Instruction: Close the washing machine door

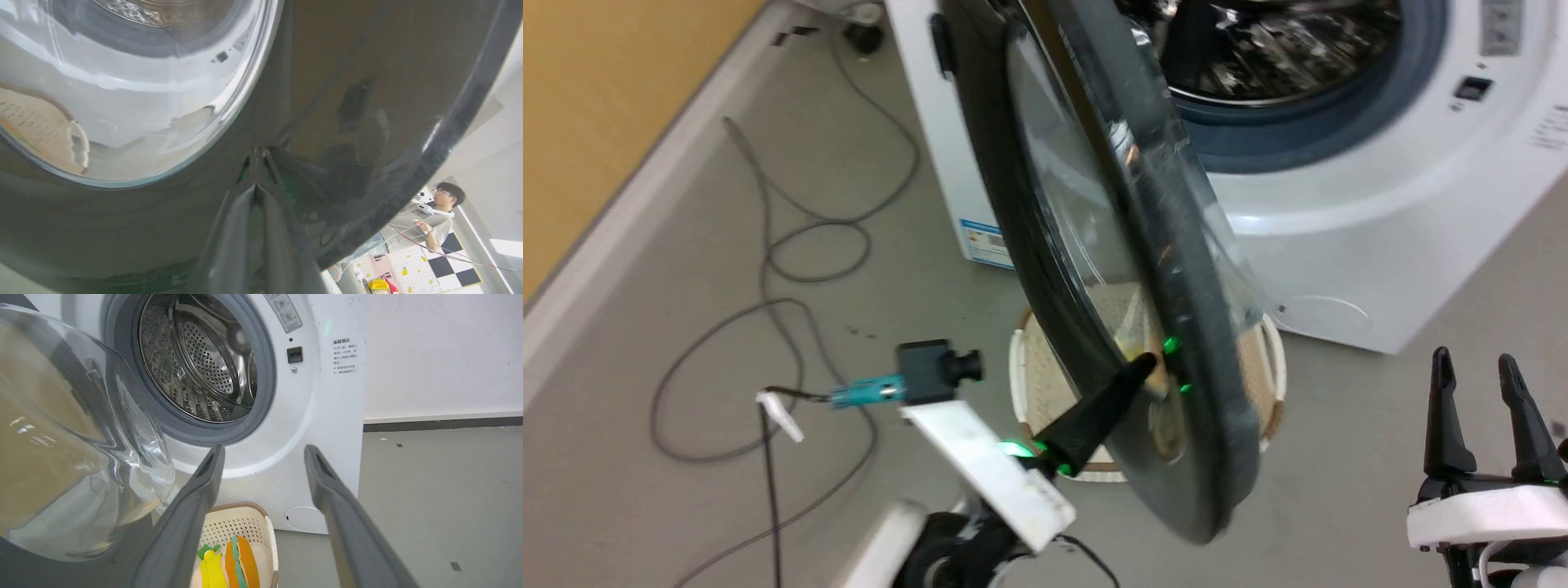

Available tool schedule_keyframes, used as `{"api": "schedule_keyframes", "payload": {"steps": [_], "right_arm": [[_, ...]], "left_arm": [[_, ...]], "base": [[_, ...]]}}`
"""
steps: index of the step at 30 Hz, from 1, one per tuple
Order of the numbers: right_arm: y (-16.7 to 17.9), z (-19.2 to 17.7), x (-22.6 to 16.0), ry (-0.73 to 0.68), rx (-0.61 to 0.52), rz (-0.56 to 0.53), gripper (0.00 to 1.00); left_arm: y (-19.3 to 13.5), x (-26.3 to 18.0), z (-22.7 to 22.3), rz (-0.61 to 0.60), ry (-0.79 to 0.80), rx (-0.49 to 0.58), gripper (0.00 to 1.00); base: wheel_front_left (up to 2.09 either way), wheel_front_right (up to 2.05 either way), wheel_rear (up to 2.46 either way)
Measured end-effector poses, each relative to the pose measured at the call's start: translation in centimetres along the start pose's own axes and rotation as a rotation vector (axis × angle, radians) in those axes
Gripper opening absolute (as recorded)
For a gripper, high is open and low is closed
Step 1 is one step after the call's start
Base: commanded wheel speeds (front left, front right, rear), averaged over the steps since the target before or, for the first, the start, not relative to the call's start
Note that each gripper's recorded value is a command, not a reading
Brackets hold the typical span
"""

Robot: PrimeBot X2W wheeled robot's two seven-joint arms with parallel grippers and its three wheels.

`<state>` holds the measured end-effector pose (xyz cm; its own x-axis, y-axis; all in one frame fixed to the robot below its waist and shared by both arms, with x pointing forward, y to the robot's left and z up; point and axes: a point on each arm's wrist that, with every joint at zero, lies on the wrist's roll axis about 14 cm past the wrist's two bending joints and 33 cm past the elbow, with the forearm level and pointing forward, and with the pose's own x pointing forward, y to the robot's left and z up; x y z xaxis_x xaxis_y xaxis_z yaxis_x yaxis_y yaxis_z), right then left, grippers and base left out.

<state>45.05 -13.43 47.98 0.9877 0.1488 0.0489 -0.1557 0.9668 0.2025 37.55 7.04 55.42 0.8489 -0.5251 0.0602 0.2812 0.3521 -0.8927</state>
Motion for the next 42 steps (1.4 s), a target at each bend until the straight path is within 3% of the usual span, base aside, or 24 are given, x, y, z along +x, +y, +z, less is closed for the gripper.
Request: {"api": "schedule_keyframes", "payload": {"steps": [13,22,27,30,34,38,41,42], "right_arm": [[-4.6,0.6,-1.9,-0.007,-0.014,-0.128,1.00],[-5.6,1.6,-2.8,-0.030,-0.014,-0.159,1.00],[-5.3,2.9,-3.0,-0.063,-0.009,-0.154,1.00],[-4.9,3.7,-3.0,-0.089,-0.009,-0.146,1.00],[-4.5,5.0,-2.9,-0.125,-0.010,-0.134,1.00],[-4.0,6.6,-2.9,-0.171,-0.011,-0.120,1.00],[-3.5,8.1,-2.9,-0.216,-0.016,-0.105,1.00],[-3.3,8.6,-2.9,-0.232,-0.017,-0.100,1.00]], "left_arm": [[2.4,6.4,-6.8,0.026,0.092,-0.015,0.00],[2.1,6.3,-7.1,-0.002,0.082,0.080,0.00],[3.3,5.2,-3.4,0.015,-0.001,0.295,0.00],[3.0,4.9,2.0,0.030,-0.150,0.460,0.00],[2.3,3.0,6.2,0.066,-0.303,0.600,0.00],[1.9,0.5,10.2,0.177,-0.431,0.835,0.00],[1.9,-2.2,13.3,0.290,-0.548,0.933,0.00],[2.0,-3.0,13.9,0.322,-0.566,0.982,0.15]], "base": [[0.00,0.00,0.00],[0.00,0.00,0.00],[0.00,0.00,0.00],[0.00,0.00,0.00],[0.00,0.00,0.00],[0.00,0.00,0.00],[0.00,0.00,0.00],[0.00,0.00,0.00]]}}
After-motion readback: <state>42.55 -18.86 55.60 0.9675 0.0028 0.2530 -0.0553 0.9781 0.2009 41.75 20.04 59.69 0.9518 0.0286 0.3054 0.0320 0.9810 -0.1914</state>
